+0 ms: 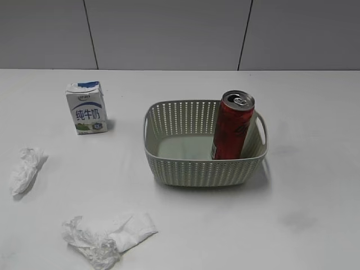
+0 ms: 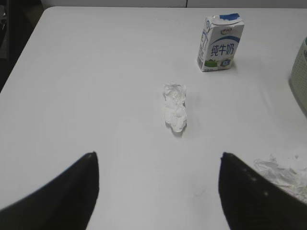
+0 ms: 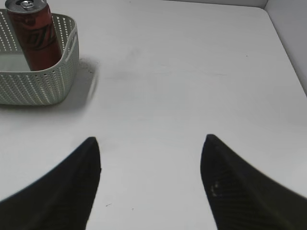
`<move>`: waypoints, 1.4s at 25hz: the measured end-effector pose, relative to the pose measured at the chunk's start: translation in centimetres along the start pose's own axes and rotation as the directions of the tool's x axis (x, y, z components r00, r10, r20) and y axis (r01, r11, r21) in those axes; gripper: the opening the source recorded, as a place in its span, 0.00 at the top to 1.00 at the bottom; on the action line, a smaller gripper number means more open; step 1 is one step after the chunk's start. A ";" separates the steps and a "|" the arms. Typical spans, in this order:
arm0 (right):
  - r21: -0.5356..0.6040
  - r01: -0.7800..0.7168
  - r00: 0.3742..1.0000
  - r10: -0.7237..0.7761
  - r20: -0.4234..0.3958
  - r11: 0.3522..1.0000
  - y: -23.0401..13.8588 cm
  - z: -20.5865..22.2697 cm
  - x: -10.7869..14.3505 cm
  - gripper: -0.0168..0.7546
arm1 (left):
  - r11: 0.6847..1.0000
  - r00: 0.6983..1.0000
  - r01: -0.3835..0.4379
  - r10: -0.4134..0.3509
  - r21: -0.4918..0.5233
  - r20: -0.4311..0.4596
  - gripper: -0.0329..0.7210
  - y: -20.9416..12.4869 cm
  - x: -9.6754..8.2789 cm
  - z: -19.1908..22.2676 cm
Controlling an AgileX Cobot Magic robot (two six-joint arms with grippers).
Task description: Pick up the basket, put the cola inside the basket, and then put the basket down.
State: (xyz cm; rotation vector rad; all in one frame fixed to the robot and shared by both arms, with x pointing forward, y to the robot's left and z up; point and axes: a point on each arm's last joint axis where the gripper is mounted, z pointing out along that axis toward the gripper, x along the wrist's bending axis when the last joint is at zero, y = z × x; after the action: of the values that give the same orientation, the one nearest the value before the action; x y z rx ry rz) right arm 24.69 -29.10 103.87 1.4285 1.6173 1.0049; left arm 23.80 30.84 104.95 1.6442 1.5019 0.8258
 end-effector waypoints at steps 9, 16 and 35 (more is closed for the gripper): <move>0.000 0.000 1.000 0.000 0.000 1.000 0.0 0.0 0.0 0.33 | 1.000 1.000 0.002 -0.002 0.000 0.003 0.18 0.0 0.0 0.0; 0.000 0.000 1.000 0.000 0.000 1.000 0.0 0.0 0.0 0.33 | 1.000 1.000 0.018 -0.018 0.000 -0.017 0.18 0.0 -0.1 0.0; -0.002 0.020 0.999 -0.020 -0.044 1.000 0.0 0.0 0.0 0.33 | 0.995 0.983 0.099 -0.101 -0.023 -0.153 0.18 -0.2 -0.1 -0.2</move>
State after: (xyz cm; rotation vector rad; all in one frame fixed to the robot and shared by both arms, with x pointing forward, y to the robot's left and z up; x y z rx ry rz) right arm 24.65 -29.06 103.87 1.3950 1.6593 1.0326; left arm 23.51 30.74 104.92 1.5095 1.6663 0.9239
